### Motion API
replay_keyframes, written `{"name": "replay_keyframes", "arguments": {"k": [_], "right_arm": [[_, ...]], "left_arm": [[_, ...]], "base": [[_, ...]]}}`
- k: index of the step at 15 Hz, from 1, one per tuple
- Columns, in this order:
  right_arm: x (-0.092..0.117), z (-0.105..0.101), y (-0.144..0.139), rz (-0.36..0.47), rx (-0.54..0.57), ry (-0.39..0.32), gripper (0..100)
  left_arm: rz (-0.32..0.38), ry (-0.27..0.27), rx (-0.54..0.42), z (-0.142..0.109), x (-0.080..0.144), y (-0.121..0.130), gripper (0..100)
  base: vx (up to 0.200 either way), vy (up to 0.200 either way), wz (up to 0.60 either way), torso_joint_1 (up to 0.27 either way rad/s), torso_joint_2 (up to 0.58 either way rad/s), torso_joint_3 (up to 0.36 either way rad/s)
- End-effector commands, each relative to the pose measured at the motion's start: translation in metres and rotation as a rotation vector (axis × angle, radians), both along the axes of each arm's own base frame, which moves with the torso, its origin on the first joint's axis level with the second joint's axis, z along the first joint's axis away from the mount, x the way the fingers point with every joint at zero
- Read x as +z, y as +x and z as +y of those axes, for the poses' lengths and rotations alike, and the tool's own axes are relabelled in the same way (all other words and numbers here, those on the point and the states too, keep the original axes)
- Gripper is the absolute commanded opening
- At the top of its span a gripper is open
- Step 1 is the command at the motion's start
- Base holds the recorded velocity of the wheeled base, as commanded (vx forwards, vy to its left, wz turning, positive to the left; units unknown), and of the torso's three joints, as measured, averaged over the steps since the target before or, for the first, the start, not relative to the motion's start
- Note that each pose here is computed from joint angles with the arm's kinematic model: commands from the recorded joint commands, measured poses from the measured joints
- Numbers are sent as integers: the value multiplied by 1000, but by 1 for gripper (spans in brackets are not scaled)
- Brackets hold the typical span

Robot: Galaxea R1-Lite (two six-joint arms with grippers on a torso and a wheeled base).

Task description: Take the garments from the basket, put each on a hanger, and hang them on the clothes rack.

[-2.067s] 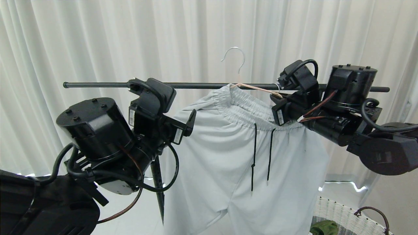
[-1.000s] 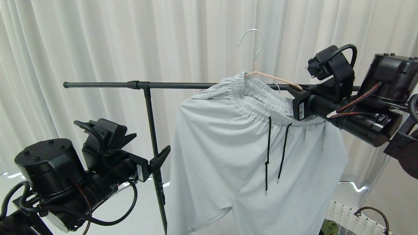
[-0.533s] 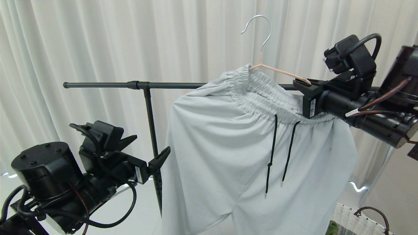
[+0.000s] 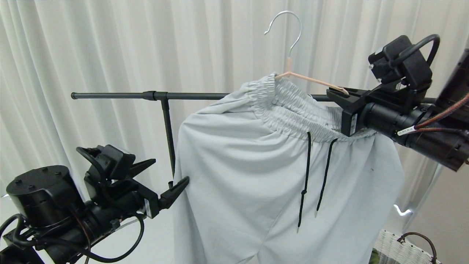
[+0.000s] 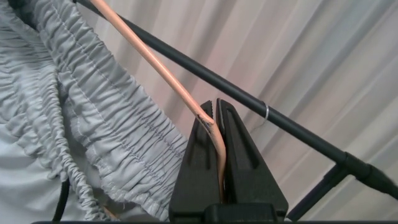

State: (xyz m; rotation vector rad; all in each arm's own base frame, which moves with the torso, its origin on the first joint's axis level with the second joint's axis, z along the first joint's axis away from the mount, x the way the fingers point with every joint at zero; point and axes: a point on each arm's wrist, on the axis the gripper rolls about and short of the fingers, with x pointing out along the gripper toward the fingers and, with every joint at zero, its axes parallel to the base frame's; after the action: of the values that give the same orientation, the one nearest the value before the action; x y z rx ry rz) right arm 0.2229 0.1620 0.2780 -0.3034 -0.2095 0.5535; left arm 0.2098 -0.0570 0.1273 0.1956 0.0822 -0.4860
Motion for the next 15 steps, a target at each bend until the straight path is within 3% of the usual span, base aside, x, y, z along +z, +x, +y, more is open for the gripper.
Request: {"name": "replay_keyframes", "arguments": {"k": [1, 3, 12, 13, 15], "right_arm": [[0, 2, 1, 0, 15, -4, 0], [-2, 4, 3, 1, 33, -7, 0], [8, 12, 3, -28, 62, 11, 0], [8, 12, 2, -28, 65, 10, 0], [8, 11, 3, -27, 62, 12, 0]], "left_arm": [[21, -16, 39, 10, -2, -1, 100], [41, -55, 46, 15, -3, -6, 100], [21, -73, -87, 8, 3, 5, 100], [27, -72, -93, 7, 2, 5, 0], [29, -69, -93, 6, 1, 8, 0]], "base": [[0, 0, 0, 0, 0, 0], [0, 0, 0, 0, 0, 0], [0, 0, 0, 0, 0, 0], [0, 0, 0, 0, 0, 0], [0, 0, 0, 0, 0, 0]]}}
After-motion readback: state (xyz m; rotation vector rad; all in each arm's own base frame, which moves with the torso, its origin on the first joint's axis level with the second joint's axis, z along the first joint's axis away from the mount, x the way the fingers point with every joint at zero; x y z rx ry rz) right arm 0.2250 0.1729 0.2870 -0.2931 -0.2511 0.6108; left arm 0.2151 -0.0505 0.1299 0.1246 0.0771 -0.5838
